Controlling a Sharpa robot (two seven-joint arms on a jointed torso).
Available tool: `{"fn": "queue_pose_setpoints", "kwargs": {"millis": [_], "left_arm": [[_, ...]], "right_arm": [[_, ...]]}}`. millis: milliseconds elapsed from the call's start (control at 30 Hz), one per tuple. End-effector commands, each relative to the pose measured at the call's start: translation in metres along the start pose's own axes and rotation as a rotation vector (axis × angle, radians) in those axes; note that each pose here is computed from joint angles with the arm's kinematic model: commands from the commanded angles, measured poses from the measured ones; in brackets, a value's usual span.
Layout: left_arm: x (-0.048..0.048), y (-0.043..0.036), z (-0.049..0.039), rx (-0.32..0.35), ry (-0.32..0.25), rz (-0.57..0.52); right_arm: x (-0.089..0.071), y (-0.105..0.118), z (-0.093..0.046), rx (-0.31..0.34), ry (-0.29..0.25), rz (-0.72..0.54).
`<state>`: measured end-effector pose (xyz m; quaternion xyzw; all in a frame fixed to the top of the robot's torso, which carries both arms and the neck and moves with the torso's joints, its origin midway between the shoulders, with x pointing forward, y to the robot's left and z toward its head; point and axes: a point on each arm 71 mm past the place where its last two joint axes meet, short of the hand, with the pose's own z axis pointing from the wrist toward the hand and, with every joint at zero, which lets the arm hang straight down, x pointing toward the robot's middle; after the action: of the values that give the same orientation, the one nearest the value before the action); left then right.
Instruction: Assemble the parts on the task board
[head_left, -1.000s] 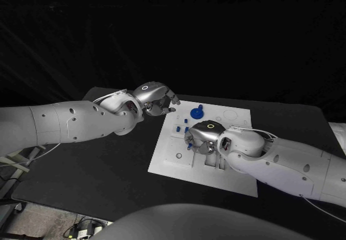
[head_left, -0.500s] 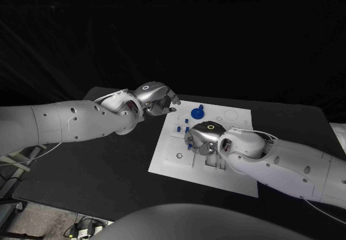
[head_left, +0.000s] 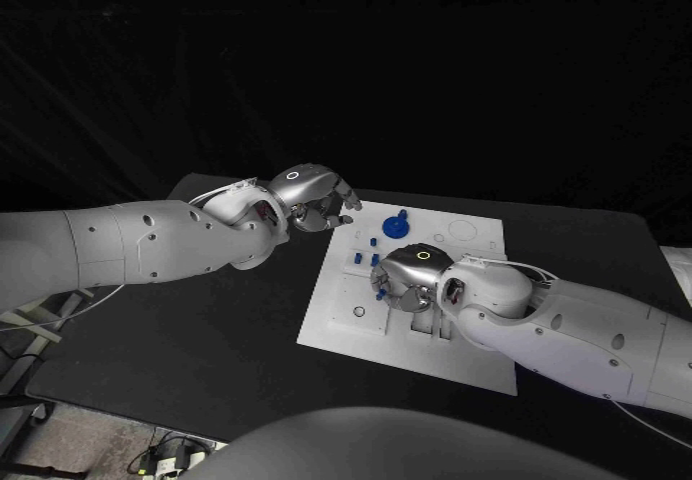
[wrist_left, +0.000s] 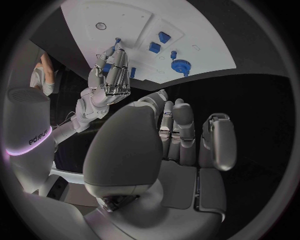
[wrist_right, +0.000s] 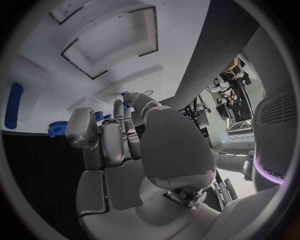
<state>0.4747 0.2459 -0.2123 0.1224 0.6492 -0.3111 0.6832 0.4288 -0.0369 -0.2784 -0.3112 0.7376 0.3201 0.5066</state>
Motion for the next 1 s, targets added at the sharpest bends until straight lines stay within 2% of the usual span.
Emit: {"fn": "queue_pose_setpoints", "kwargs": {"millis": [33,1000], "left_arm": [[0.001,-0.0005,0.0009,-0.005,0.014,-0.004],[0.0026,-0.001,0.0023,-0.014,0.027,-0.007]], "right_arm": [[0.0024,0.0001,-0.0002,0.004,0.028,-0.016],[0.0057,0.0005,0.0023,0.015,0.068,-0.022]]}}
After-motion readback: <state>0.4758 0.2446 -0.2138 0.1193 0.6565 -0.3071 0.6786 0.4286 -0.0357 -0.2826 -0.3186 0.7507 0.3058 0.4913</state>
